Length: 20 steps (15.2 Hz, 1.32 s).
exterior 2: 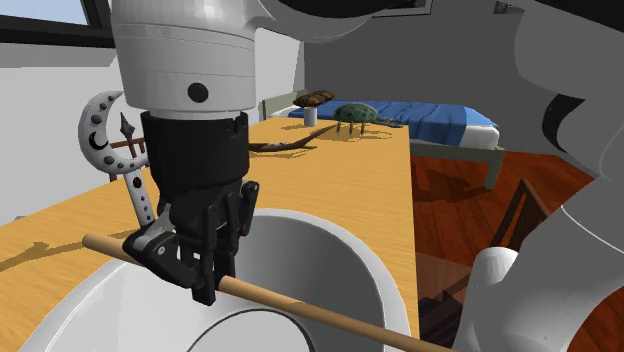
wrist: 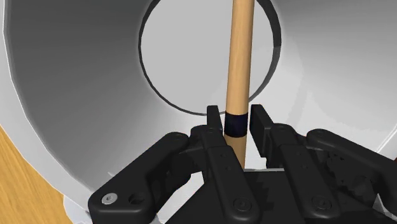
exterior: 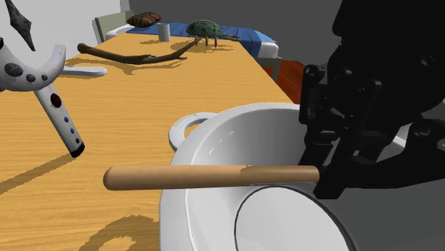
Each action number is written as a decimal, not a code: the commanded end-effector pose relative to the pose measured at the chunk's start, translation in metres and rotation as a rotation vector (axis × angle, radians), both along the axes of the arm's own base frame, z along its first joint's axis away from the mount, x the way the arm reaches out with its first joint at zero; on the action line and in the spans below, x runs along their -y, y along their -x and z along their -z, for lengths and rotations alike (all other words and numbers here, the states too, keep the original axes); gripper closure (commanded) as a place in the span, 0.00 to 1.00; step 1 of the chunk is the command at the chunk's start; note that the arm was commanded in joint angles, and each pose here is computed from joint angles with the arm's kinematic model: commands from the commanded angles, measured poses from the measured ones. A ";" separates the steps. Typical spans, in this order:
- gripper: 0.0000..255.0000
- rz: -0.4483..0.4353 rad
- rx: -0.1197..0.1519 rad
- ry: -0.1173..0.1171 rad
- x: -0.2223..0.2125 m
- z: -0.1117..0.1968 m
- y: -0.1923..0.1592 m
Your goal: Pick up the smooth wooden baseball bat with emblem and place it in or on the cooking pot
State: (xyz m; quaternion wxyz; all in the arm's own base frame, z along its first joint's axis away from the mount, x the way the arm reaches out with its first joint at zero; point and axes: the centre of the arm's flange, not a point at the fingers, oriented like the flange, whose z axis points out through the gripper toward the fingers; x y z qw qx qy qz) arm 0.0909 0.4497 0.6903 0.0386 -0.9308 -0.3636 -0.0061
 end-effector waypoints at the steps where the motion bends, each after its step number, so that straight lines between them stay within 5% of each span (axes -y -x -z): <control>1: 1.00 0.000 -0.005 0.010 -0.001 0.004 0.000; 2: 1.00 0.000 -0.005 0.010 -0.001 0.004 0.000; 3: 0.00 0.000 -0.005 0.010 -0.001 0.003 -0.001; 8: 0.00 0.000 -0.005 0.010 -0.001 0.004 0.000; 12: 0.00 0.000 -0.005 0.010 0.003 -0.046 -0.001; 20: 0.00 0.000 -0.005 0.010 0.003 -0.046 -0.001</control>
